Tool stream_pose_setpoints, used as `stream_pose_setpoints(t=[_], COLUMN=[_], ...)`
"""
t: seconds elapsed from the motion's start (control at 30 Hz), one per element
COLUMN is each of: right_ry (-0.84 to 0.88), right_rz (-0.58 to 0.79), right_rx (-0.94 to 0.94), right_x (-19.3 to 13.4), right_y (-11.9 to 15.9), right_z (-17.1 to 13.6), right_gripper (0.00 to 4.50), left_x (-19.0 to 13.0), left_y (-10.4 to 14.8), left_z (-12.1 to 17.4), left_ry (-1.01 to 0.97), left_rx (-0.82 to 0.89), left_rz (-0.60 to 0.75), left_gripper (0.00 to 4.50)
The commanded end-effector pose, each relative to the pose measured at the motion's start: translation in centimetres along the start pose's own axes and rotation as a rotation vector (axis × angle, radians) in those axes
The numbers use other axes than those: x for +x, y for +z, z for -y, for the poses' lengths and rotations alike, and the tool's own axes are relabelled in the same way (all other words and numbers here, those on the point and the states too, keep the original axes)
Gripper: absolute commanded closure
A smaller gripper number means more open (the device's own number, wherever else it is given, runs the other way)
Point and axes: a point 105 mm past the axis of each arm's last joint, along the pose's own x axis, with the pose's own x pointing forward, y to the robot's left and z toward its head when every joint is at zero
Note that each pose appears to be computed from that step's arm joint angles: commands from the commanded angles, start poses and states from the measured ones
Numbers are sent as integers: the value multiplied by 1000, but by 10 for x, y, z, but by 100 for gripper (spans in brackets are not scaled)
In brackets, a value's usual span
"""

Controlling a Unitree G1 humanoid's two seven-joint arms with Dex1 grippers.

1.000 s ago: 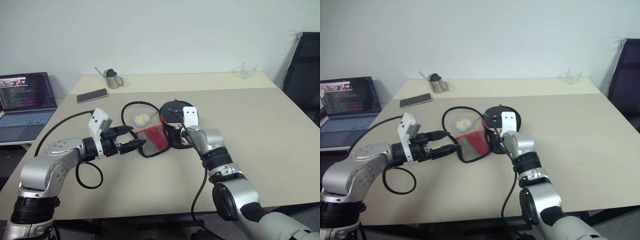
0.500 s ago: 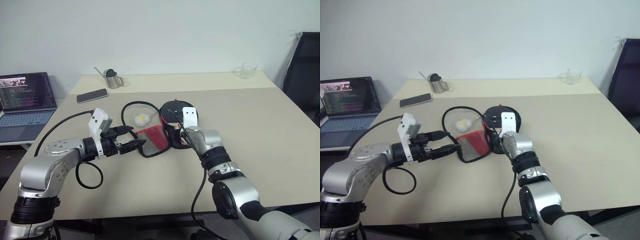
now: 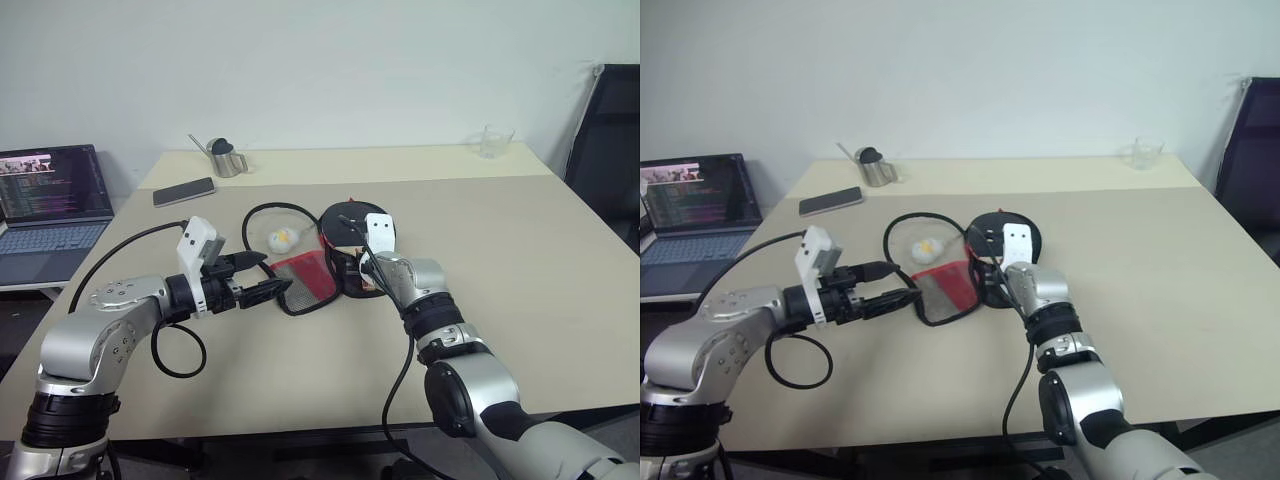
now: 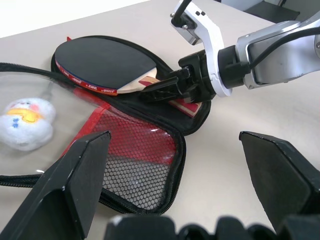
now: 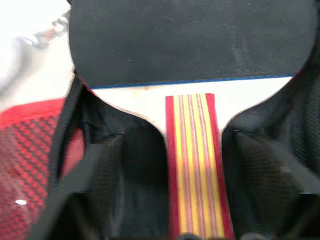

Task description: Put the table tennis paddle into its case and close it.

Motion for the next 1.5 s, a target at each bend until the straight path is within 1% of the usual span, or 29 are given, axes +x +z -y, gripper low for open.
stream_pose_setpoints(t=[0.03,0.1,0.23,0.33,0.43,0.5,0.53,0.57,0.63,0.77,0.87,1.03,1.07,1.1,1.17,1.27,1.33,1.4,1.47,1.5], right_ry=[31,34,28,58,186,338,399,450,532,719,801,827,823,823,840,859,858,854,836,832], right_rz=[59,66,82,115,143,181,178,155,132,167,190,179,181,184,190,199,201,202,205,205], right_rx=[14,7,20,14,16,-65,-123,-171,-197,-326,-371,-449,-452,-455,-465,-476,-479,-486,-494,-495], right_x=[-7,-11,-24,-36,-50,-69,-77,-82,-90,-119,-137,-145,-145,-146,-150,-155,-156,-156,-155,-155], right_y=[20,25,39,52,62,69,66,60,54,55,62,59,60,61,63,65,65,65,65,64], right_z=[-2,2,23,41,41,48,55,63,71,73,70,74,76,77,77,77,77,76,77,78], right_gripper=[6,6,6,6,6,6,6,6,6,6,6,6,0,0,0,0,0,0,0,0], left_x=[2,5,12,12,4,-7,-13,-18,-28,-40,-45,-43,-43,-42,-36,-24,-15,-8,3,6], left_y=[10,10,14,15,16,25,26,24,19,6,-3,-20,-22,-24,-34,-48,-52,-51,-48,-47], left_z=[5,5,7,-1,-16,-24,-30,-35,-43,-56,-69,-82,-83,-83,-87,-94,-96,-96,-94,-93], left_ry=[-21,-31,-61,-50,12,54,93,131,166,223,286,321,316,306,317,341,345,341,325,320], left_rx=[49,47,37,39,43,73,97,113,117,104,70,47,41,39,48,108,137,130,126,125], left_rz=[6,7,21,16,-6,7,0,-13,-34,-61,-67,-109,-116,-119,-164,-237,-245,-222,-201,-195], left_gripper=[0,0,0,0,0,0,0,0,0,0,0,0,37,59,130,239,309,386,447,447])
